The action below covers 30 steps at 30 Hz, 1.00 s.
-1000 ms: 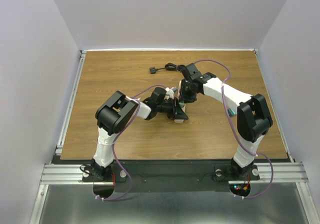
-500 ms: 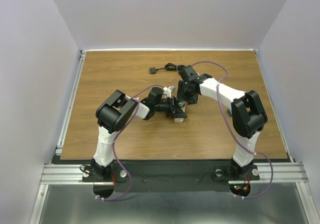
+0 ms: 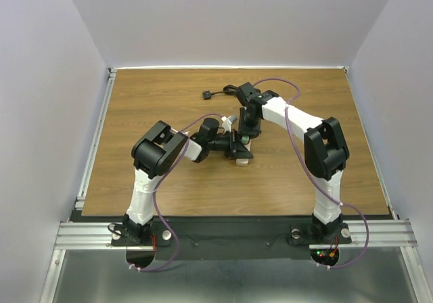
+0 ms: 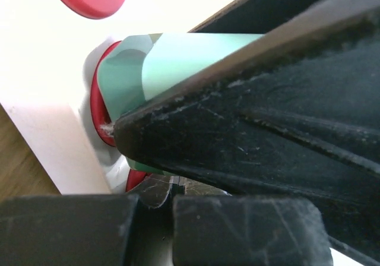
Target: Pull the plug off the socket
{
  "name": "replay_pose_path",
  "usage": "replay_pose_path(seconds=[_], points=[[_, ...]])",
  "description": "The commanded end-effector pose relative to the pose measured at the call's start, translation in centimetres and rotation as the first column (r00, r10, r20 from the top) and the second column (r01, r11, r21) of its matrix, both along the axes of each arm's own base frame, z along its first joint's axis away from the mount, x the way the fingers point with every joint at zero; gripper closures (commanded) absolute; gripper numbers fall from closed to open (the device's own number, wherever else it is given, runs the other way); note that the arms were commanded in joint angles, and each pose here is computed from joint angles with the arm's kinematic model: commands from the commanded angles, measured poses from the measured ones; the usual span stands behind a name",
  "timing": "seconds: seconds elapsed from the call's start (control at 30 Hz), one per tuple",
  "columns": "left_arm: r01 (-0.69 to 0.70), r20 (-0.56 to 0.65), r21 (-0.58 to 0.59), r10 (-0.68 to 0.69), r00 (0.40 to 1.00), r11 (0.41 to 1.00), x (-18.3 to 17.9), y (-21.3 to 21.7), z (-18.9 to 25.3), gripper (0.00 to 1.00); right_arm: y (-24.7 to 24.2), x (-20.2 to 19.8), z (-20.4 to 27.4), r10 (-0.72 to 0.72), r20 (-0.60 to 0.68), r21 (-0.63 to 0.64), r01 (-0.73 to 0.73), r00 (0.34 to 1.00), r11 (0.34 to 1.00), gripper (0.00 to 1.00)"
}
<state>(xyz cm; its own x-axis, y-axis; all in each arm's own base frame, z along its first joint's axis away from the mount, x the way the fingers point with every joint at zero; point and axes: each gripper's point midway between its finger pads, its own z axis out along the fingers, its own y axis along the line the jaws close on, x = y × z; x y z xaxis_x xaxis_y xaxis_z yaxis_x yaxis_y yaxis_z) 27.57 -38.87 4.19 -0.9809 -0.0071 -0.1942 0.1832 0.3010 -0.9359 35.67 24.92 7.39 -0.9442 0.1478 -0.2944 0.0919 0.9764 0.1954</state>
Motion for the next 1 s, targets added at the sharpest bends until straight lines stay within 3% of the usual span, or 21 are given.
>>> replay_pose_path(seconds=[0.0, 0.77, 0.97], points=[[-0.042, -0.176, 0.354, 0.111, 0.978, 0.934, -3.2, 5.1, -12.5, 1.0, 3.3, 1.6, 7.2, 0.059, 0.113, 0.13, -0.074, 0.992, 0.989, 1.0], [-0.018, -0.222, 0.374, 0.108, 0.969, 0.927, -4.5, 5.2, -14.2, 1.0, 2.9, -0.3, 10.9, 0.185, 0.068, 0.112, -0.192, 0.98, 0.975, 0.99], [-0.039, -0.153, 0.242, 0.078, 0.985, 0.969, -3.8, 4.0, -7.7, 1.0, 1.9, -1.2, 8.7, 0.263, 0.029, 0.055, -0.264, 0.964, 0.963, 1.0]])
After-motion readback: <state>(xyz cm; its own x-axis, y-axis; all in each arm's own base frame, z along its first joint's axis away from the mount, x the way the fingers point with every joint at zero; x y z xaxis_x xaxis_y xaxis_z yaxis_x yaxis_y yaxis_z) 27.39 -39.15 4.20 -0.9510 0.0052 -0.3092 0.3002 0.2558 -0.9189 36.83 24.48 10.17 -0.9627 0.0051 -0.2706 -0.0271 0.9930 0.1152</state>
